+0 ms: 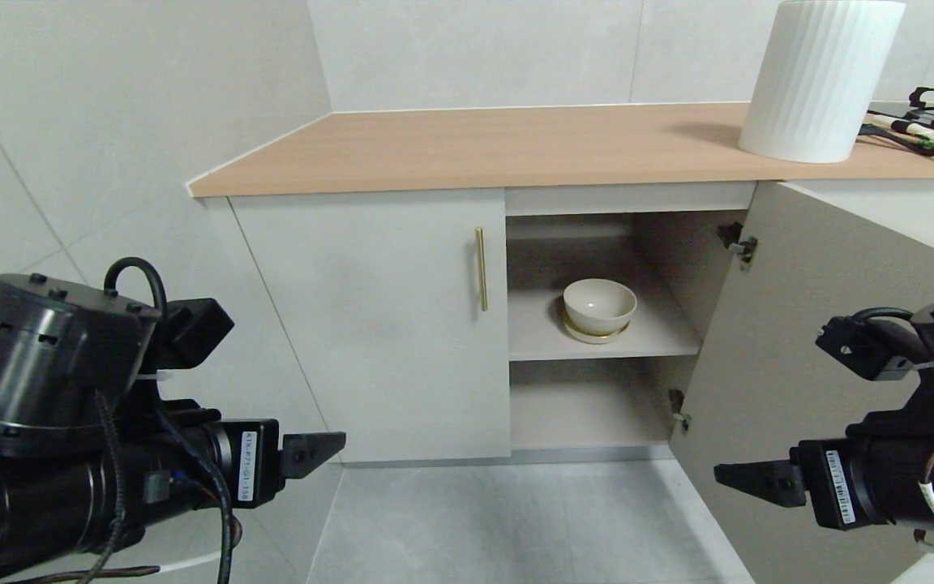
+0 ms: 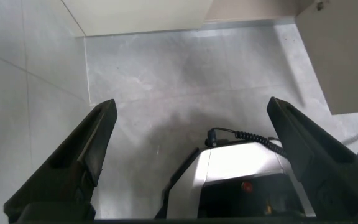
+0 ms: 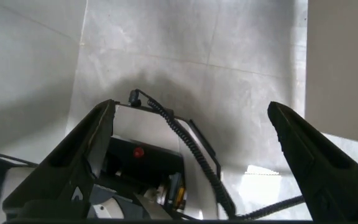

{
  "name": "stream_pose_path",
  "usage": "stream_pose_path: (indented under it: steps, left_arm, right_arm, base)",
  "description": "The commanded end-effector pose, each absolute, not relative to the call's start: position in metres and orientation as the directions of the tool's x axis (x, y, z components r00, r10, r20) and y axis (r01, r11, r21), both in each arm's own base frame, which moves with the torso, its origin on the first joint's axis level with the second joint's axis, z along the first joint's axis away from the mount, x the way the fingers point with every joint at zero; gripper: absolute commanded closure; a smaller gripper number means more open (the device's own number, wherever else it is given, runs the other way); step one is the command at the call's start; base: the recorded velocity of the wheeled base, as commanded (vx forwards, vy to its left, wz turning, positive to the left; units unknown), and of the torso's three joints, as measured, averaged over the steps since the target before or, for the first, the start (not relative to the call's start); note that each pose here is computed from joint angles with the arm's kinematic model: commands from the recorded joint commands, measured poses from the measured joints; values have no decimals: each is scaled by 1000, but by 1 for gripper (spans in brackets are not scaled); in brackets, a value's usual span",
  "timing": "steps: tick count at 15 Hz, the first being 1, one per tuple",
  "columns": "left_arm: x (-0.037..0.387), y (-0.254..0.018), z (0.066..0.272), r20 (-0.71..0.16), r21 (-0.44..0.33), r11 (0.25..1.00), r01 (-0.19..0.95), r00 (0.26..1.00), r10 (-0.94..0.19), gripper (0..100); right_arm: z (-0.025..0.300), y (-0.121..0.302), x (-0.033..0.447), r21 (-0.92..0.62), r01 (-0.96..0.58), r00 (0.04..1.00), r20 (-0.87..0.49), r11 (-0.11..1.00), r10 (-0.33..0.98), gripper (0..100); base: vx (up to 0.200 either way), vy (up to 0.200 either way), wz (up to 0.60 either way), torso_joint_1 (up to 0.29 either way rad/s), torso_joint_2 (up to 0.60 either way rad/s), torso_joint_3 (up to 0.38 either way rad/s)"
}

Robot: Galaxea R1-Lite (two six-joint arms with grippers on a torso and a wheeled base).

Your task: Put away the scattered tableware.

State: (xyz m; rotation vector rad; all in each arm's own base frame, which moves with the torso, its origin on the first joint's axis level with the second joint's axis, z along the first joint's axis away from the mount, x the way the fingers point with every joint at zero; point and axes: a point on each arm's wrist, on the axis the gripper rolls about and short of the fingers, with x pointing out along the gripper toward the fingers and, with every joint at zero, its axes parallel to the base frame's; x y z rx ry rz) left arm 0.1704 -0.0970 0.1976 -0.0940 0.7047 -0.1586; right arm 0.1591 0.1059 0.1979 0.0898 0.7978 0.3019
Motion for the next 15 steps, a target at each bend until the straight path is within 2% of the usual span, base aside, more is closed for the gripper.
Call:
stream_pose_path:
  steps: [1,2,4,8,15]
  left_arm:
    - [171,-97,197,-639,-137,984,113,749,-175,0]
    - [171,-98,197,-637,-132,985,111,752,-170,0]
    - [168,-100,196,-639,-119,986,115,751,-165,0]
    - [168,-101,195,-641,-115,986,119,749,-165,0]
    - [168,-101,195,-641,-115,986,119,749,-165,0]
  right_arm:
    - [197,105,157,186,-238,655,-694,953,299,0]
    - [198,104,156,188,-240,660,-688,953,302,0]
    - [202,97,146,161,-263,653,-696,951,299,0]
    - [215,71,107,32,-374,576,-776,927,259,0]
    - [223,46,72,-59,-444,479,-859,894,181,0]
  base:
    - [0,0,0,0,0,0]
    - [0,0,0,0,0,0]
    - [0,-200,0,0,5,-5]
    - [0,-200,0,5,4,1]
    - [0,-200,0,1,1,1]
